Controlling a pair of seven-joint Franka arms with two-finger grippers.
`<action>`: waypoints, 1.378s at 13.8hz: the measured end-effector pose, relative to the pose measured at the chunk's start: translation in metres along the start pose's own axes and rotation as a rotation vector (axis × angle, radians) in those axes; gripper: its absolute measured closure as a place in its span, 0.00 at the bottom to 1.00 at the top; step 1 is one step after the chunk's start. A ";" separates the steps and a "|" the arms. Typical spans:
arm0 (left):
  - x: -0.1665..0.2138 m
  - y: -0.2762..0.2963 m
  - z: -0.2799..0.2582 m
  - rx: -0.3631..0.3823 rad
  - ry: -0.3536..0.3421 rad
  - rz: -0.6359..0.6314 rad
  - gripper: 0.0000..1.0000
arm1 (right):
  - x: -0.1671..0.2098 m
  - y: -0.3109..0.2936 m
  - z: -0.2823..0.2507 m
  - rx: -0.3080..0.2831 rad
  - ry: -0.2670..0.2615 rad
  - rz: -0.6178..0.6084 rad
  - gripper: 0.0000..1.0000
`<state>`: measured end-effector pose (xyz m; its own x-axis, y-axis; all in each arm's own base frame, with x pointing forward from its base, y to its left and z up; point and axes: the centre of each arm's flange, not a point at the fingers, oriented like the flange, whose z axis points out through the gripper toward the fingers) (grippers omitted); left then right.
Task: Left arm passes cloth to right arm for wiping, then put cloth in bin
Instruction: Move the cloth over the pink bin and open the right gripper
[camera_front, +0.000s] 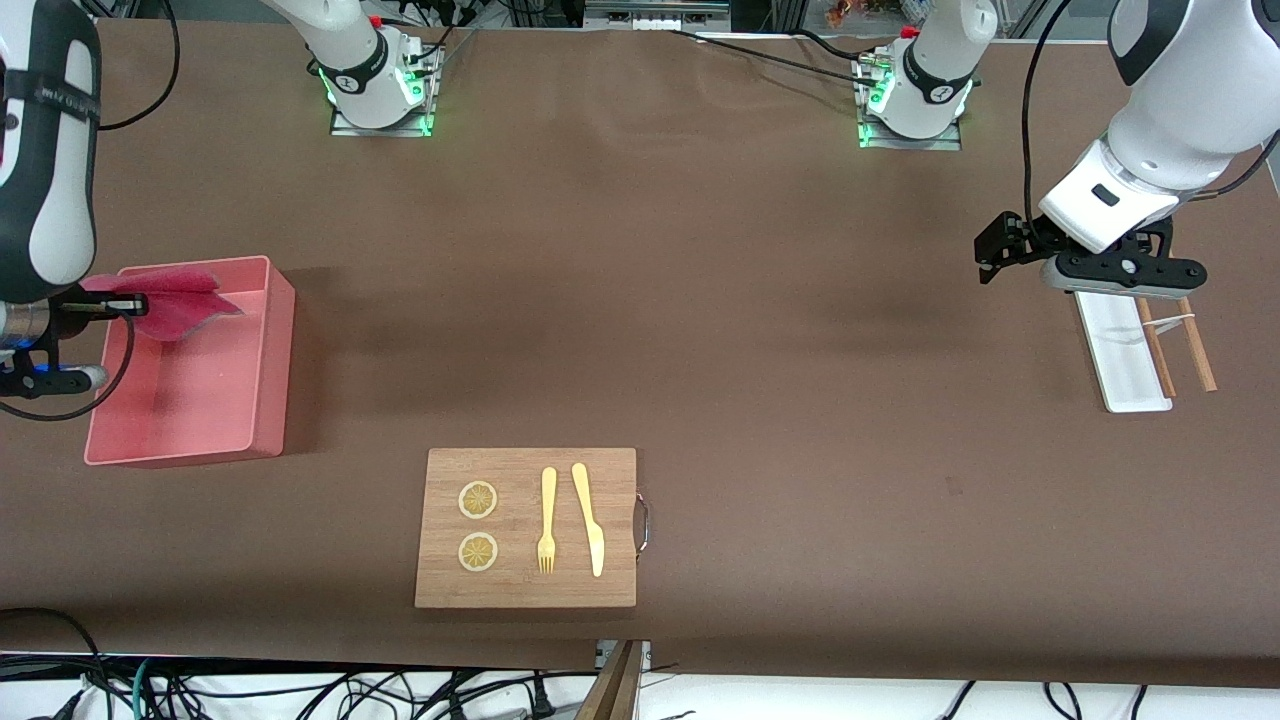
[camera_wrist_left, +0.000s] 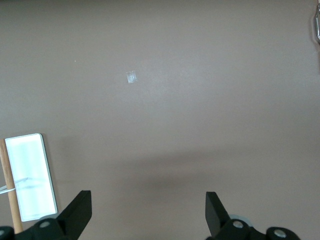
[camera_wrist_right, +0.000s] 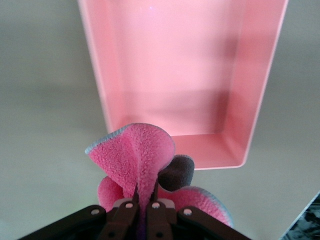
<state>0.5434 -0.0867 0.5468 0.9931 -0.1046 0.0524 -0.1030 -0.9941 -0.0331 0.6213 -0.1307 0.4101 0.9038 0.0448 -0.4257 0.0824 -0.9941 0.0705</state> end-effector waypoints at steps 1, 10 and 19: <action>0.000 0.000 0.000 0.000 0.000 0.000 0.00 | 0.008 0.006 0.016 -0.020 -0.012 -0.015 0.98; 0.000 0.000 0.000 0.000 0.000 0.000 0.00 | 0.064 0.021 0.117 -0.068 0.077 -0.035 0.78; 0.000 0.002 0.000 0.000 0.000 0.002 0.00 | -0.029 -0.024 -0.064 0.071 0.295 -0.046 0.00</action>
<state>0.5431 -0.0884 0.5470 0.9929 -0.1071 0.0520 -0.1054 -0.9939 -0.0333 0.6200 -0.1021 0.4784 0.9836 0.1063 -0.1456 0.1059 -0.9943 -0.0107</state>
